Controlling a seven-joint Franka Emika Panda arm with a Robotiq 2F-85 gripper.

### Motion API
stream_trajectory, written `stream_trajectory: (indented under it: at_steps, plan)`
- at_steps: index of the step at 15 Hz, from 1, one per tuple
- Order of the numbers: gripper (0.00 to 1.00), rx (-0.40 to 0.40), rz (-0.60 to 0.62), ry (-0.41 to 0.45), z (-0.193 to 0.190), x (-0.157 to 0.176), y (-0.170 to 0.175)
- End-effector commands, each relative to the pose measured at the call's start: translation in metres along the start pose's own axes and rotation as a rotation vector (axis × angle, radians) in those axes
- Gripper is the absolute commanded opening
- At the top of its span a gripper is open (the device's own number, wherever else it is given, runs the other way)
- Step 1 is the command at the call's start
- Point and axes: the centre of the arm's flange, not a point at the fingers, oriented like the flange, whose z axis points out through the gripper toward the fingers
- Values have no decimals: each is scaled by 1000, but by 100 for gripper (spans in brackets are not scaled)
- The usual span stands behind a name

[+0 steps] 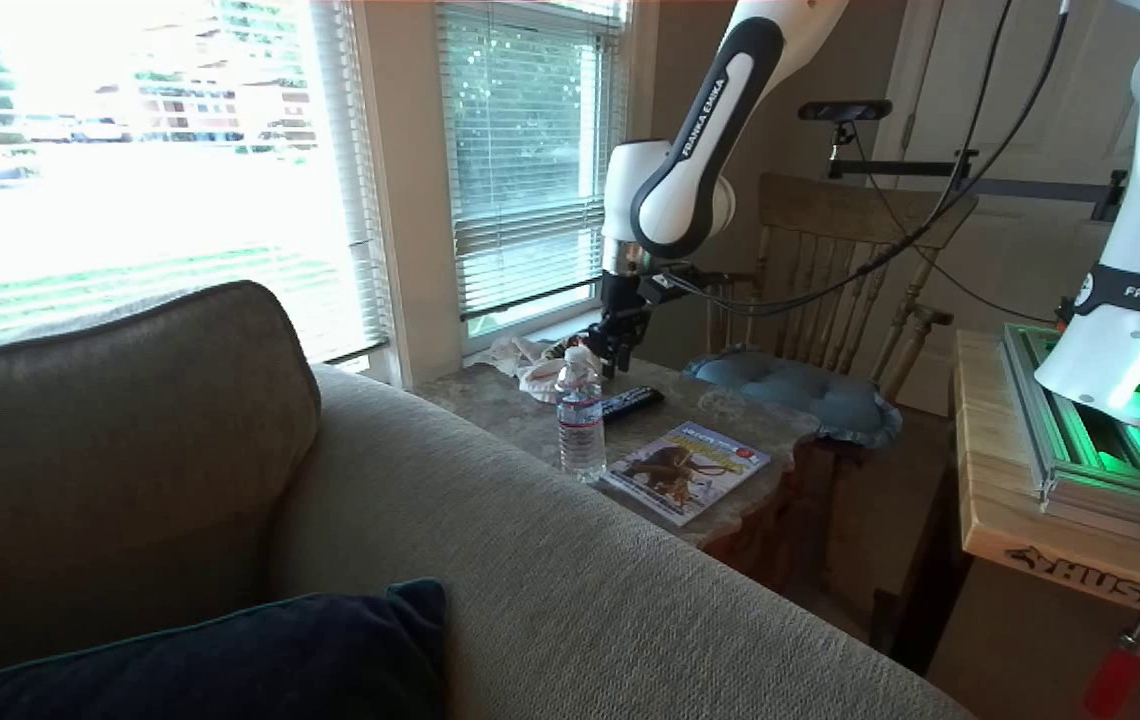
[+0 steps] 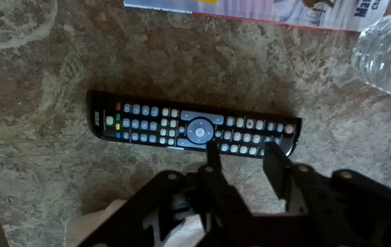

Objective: Rotate the black remote control then press one button.

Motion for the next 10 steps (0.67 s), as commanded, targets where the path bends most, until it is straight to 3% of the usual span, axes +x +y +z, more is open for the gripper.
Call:
stream_trajectory:
  at_steps: [1, 3, 10]
  plan:
    - [8, 8, -65, 24, 4, -3, -7]
    - [0, 19, -86, 34, 5, -4, -11]
    - [0, 56, -171, 47, 18, -10, -26]
